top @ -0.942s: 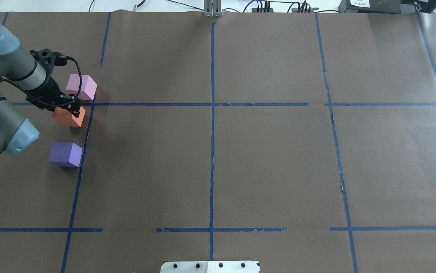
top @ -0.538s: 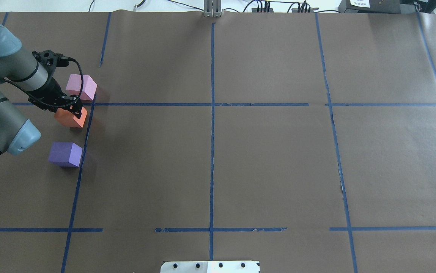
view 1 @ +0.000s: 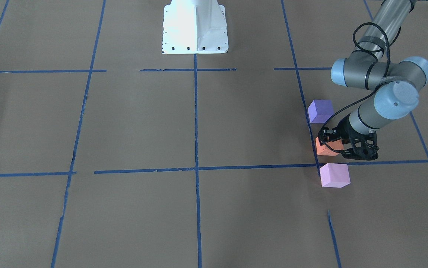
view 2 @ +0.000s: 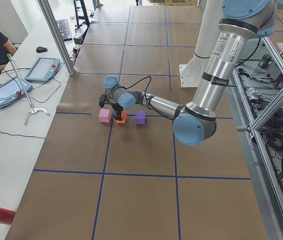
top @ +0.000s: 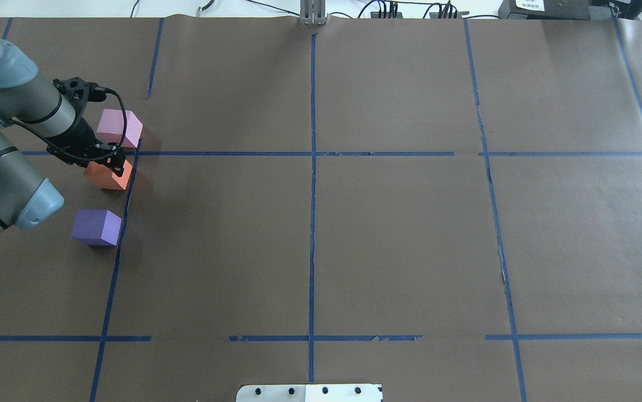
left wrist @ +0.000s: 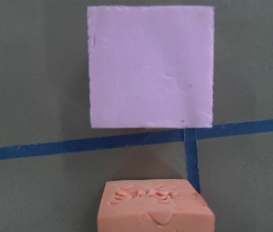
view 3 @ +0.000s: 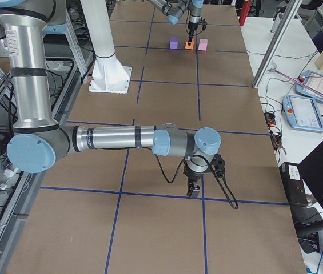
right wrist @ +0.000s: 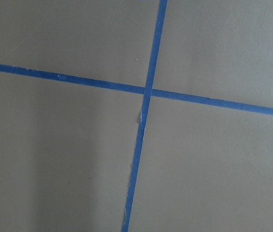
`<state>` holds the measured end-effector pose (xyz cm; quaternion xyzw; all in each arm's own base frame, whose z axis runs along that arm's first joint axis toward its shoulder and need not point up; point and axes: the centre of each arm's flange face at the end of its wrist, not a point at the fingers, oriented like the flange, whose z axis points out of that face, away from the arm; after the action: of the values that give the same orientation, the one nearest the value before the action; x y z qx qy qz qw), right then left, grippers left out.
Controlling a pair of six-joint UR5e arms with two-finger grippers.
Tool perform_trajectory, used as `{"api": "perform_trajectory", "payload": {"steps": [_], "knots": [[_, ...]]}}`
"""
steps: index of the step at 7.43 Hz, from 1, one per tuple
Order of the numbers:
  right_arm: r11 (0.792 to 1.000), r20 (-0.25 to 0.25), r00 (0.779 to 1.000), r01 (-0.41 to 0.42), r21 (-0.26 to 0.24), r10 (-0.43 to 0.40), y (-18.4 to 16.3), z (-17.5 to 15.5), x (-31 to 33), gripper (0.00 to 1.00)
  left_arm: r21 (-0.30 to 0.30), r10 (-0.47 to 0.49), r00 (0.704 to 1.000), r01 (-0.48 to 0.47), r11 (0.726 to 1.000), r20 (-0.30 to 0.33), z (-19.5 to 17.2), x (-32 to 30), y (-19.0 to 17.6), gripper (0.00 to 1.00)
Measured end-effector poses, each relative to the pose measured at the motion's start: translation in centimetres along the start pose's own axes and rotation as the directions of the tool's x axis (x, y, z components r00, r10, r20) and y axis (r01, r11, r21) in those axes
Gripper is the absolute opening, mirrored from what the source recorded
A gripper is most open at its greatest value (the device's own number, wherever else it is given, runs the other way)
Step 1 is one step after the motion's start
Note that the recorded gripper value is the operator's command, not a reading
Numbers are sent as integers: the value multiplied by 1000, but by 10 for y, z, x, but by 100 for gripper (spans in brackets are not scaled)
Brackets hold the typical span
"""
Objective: Arrange blocks in a line
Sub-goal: 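Lower the orange cube between the pink and purple cubes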
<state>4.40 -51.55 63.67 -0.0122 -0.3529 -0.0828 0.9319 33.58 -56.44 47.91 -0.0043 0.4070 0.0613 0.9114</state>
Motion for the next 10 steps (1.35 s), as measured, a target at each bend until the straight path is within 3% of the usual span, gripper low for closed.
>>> {"api": "perform_trajectory", "payload": {"steps": [3, 4, 10], "knots": [[1000, 0, 1000, 0, 0, 0, 0, 0, 0, 100, -3, -1, 1000, 1, 1000, 2, 3, -1, 0, 85], [1000, 0, 1000, 0, 0, 0, 0, 0, 0, 100, -5, -3, 1000, 3, 1000, 2, 4, -1, 0, 100], [1000, 0, 1000, 0, 0, 0, 0, 0, 0, 100, 0, -17, 1000, 17, 1000, -13, -3, 4, 1, 100]]}}
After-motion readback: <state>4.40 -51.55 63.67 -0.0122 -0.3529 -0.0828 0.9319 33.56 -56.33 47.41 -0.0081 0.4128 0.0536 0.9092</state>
